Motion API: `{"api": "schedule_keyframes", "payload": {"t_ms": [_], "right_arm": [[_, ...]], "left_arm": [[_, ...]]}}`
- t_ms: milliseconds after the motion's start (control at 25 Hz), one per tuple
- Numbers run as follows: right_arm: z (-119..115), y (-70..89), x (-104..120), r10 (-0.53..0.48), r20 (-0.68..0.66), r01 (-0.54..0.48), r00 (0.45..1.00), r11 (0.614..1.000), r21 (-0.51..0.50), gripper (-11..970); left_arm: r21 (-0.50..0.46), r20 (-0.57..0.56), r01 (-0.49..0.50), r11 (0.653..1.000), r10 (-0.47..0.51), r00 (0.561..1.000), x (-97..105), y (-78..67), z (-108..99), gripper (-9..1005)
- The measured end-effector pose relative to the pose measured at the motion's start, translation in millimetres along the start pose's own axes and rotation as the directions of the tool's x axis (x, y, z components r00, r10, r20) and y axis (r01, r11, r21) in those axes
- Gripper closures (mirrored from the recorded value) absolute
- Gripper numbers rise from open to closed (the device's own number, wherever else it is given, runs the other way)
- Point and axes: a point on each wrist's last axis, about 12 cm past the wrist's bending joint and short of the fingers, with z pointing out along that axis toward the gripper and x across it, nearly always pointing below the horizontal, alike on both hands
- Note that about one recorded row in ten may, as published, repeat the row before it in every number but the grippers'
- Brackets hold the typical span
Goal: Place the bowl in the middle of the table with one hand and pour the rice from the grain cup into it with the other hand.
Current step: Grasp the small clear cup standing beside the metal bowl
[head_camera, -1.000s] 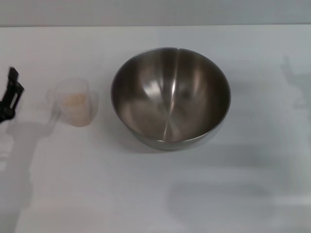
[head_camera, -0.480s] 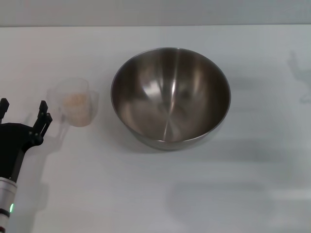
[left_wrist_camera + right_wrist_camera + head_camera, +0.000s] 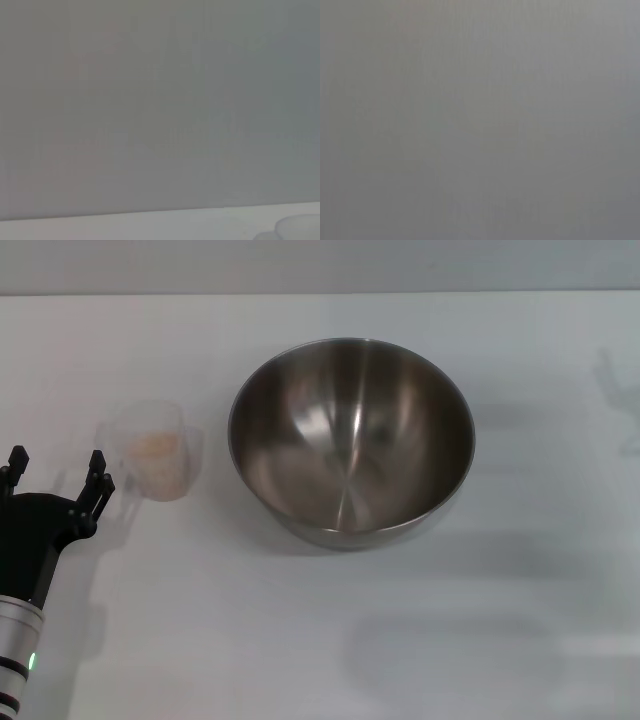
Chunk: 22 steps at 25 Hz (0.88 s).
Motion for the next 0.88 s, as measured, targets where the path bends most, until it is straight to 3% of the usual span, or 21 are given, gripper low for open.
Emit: {"api": "schedule_keyframes", "payload": {"t_ms": [880], "right_arm": [[0,0.3,0,-0.001,0.002,0.001,1.000,1.000,-0.001,142]], "left_arm": [[0.002,-0.054,0.003,1.000,-0.003,0.999,0,-1.8,22,171]]}}
